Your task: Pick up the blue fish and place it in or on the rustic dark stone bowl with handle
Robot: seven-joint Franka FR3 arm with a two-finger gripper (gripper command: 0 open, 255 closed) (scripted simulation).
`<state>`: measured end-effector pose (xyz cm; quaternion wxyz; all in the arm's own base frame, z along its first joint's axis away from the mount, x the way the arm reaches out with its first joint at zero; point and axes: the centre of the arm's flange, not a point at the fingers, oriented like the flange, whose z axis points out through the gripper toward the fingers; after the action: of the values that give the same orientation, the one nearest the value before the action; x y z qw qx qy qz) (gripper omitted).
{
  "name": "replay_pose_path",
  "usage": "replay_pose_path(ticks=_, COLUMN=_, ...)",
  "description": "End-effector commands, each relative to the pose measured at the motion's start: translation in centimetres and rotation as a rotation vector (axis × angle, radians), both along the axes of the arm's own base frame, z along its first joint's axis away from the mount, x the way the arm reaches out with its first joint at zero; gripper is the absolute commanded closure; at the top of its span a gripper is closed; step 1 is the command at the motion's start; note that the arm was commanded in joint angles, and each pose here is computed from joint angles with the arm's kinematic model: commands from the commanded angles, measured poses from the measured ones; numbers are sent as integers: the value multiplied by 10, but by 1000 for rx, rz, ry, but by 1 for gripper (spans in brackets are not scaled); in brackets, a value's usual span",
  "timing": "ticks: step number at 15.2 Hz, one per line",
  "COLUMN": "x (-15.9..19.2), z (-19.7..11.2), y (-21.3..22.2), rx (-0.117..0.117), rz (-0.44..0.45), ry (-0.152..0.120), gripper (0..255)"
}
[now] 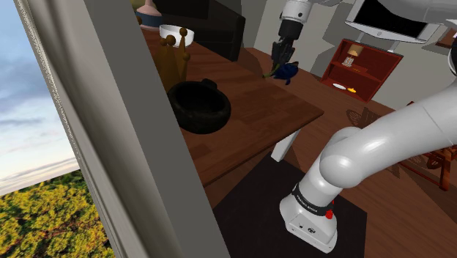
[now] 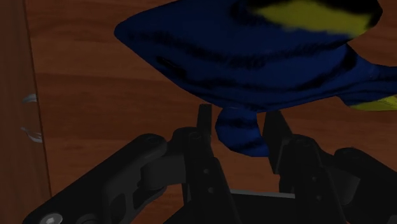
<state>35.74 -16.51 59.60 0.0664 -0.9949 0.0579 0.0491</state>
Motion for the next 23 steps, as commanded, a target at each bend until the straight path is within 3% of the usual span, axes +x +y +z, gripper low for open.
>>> replay_pose_path(ticks=1, x=0, z=11, y=0, rx=0, rz=0, ry=0, gripper=255)
replay_pose_path(ticks=15, x=0, z=82, y=0, rx=0, rz=0, ry=0, gripper=255)
replay_pose_path(ticks=23, x=18, z=78, y=104, rx=0, rz=0, ry=0, gripper=255)
